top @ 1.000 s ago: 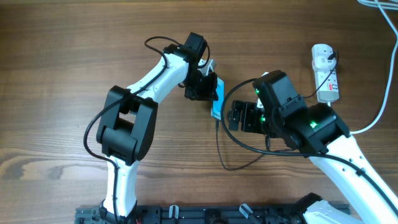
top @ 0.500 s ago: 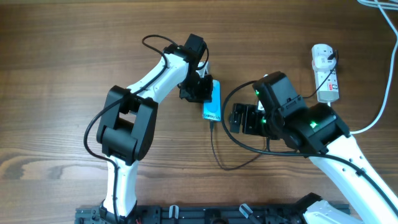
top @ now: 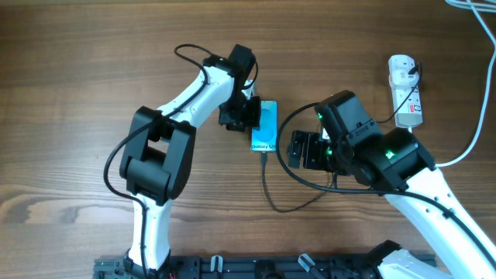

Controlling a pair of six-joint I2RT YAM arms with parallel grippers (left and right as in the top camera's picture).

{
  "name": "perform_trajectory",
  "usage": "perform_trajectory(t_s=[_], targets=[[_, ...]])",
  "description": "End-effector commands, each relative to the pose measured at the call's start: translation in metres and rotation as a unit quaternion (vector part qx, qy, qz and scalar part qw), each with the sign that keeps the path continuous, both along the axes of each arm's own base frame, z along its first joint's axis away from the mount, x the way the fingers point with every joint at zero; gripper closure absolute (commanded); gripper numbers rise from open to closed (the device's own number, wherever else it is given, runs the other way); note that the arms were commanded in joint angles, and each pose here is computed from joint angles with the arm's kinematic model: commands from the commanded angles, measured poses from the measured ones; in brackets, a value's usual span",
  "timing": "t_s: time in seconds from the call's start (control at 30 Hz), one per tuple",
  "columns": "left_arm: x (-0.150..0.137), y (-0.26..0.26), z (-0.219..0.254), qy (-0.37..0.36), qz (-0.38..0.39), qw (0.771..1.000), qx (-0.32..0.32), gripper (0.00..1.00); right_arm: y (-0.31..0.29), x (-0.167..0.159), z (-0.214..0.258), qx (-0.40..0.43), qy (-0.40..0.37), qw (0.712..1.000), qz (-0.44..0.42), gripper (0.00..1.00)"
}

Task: Plug charger to phone and switch on socket
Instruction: 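Lower the plugged-in phone flat onto the table with both grippers, then open both grippers and swing the right gripper toward the power strip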

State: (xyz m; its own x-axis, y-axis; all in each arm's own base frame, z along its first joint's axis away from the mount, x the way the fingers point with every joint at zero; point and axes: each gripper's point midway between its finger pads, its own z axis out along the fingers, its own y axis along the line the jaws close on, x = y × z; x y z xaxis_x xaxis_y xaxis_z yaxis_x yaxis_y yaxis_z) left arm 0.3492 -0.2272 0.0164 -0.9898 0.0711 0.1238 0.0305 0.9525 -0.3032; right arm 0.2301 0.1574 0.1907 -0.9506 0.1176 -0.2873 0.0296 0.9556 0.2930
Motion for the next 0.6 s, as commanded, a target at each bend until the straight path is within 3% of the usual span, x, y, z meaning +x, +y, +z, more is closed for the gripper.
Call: perform_trajectory(t_s=[0.0, 0.07, 0.1, 0.13, 0.17, 0.33, 0.57], targets=[[0.023, 0.023, 0.039, -0.037, 0.028, 0.999, 0.008, 0.56, -0.009, 0.010, 0.004, -0.016, -0.014, 1.000, -0.021, 0.01], [0.037, 0.043, 0.077, -0.081, 0.046, 0.995, 0.027, 0.50, -0.022, 0.015, 0.008, -0.017, -0.011, 0.999, -0.043, 0.00], [0.043, 0.052, 0.095, -0.105, 0.054, 0.992, 0.036, 0.40, -0.032, 0.020, 0.013, -0.018, -0.013, 0.998, -0.061, 0.00], [0.048, 0.062, 0.120, -0.139, 0.064, 0.987, 0.041, 0.10, -0.046, 0.029, 0.021, -0.022, -0.022, 0.997, -0.075, 0.00], [0.050, 0.068, 0.142, -0.169, 0.071, 0.982, 0.041, 0.00, -0.059, 0.039, 0.029, -0.028, -0.031, 0.996, -0.085, 0.00], [0.047, 0.093, 0.207, -0.254, 0.099, 0.961, 0.039, 0.00, -0.169, 0.089, 0.034, -0.093, 0.015, 0.977, -0.192, 0.00], [0.045, 0.093, 0.212, -0.259, 0.100, 0.960, 0.037, 0.00, -0.285, 0.127, -0.030, -0.093, 0.082, 0.936, -0.329, 0.00]])
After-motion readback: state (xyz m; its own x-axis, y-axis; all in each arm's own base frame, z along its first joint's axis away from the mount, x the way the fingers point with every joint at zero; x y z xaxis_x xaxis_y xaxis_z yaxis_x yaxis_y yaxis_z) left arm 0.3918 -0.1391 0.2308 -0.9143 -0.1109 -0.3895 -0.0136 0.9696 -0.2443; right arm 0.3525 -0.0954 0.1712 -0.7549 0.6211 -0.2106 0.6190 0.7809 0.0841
